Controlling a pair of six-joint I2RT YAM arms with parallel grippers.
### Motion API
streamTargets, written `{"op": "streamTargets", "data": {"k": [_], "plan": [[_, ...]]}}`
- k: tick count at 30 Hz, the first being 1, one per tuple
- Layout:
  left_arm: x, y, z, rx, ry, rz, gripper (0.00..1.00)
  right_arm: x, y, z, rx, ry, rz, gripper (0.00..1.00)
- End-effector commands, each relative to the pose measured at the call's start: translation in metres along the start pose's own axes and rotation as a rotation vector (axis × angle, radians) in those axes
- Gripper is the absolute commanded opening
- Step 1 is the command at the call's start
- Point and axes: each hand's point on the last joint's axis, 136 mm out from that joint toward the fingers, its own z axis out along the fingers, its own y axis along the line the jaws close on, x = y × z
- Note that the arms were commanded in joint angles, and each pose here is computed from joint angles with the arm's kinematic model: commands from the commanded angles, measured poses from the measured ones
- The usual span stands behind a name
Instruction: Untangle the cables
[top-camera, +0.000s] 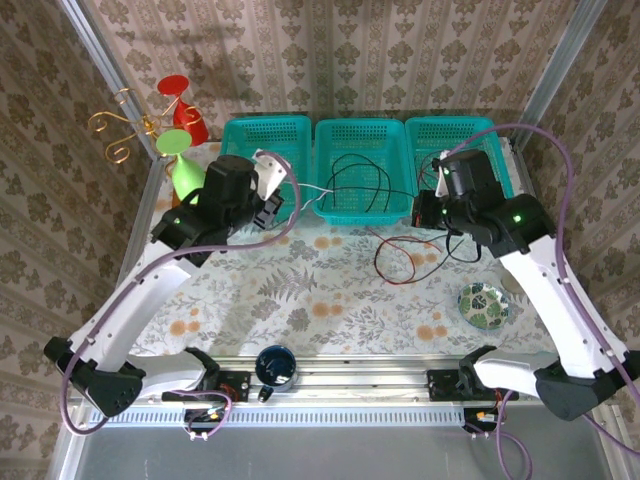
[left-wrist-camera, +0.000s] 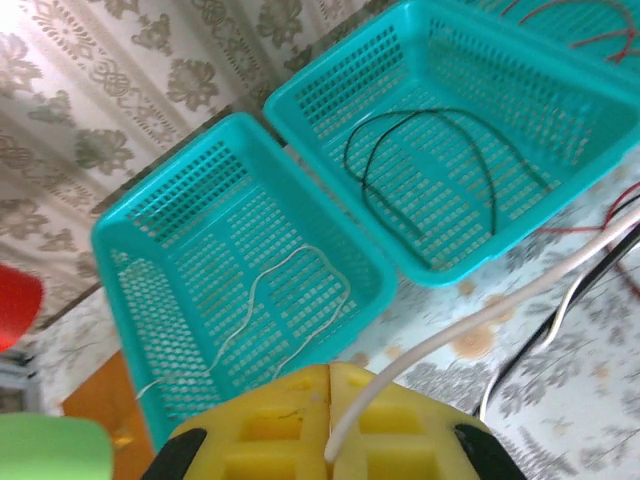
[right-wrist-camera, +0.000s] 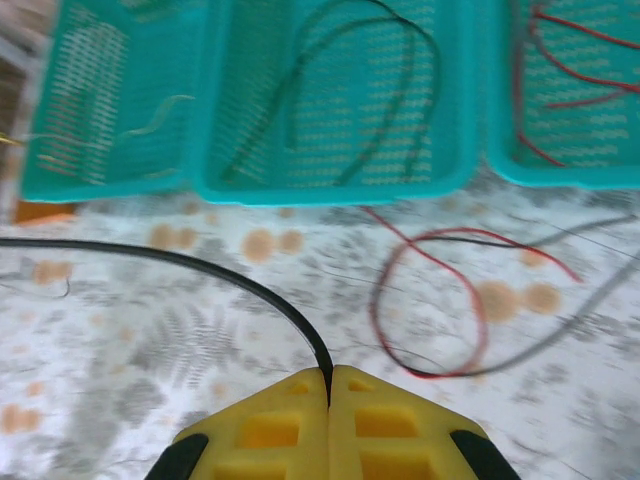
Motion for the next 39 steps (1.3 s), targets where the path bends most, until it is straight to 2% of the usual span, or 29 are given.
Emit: {"op": "streamTargets", "data": {"k": [1, 5, 10, 14, 24, 28, 34, 39], "plan": [[0.005, 0.023, -0.022, -0.084, 0.039, 0.138, 0.00, -0.004, -0.042, -0.019, 0.217, -0.050, -0.050, 0.00], [0.017, 0.039, -0.026, -0.155, 0.097, 0.193, 0.00, -0.014, -0.058, -0.027, 0.318, -0.098, -0.074, 0.00], [0.025, 0.069, -0.037, -0.282, 0.128, 0.152, 0.00, -0.021, -0.078, -0.037, 0.372, -0.138, -0.054, 0.00], [0.030, 0.104, -0.053, -0.446, 0.127, 0.043, 0.00, -0.027, -0.093, -0.044, 0.334, -0.200, 0.048, 0.00], [0.060, 0.163, -0.096, -0.692, 0.125, -0.206, 0.00, -0.030, -0.143, -0.078, 0.483, -0.348, 0.168, 0.00], [0.059, 0.159, -0.098, -0.645, 0.080, -0.244, 0.00, -0.031, -0.140, -0.082, 0.444, -0.379, 0.178, 0.00], [0.041, 0.127, -0.078, -0.420, -0.017, -0.295, 0.00, -0.045, -0.108, -0.075, 0.249, -0.405, 0.181, 0.00], [0.036, 0.115, -0.068, -0.349, -0.046, -0.332, 0.00, -0.078, -0.084, -0.100, 0.147, -0.494, 0.174, 0.00]]}}
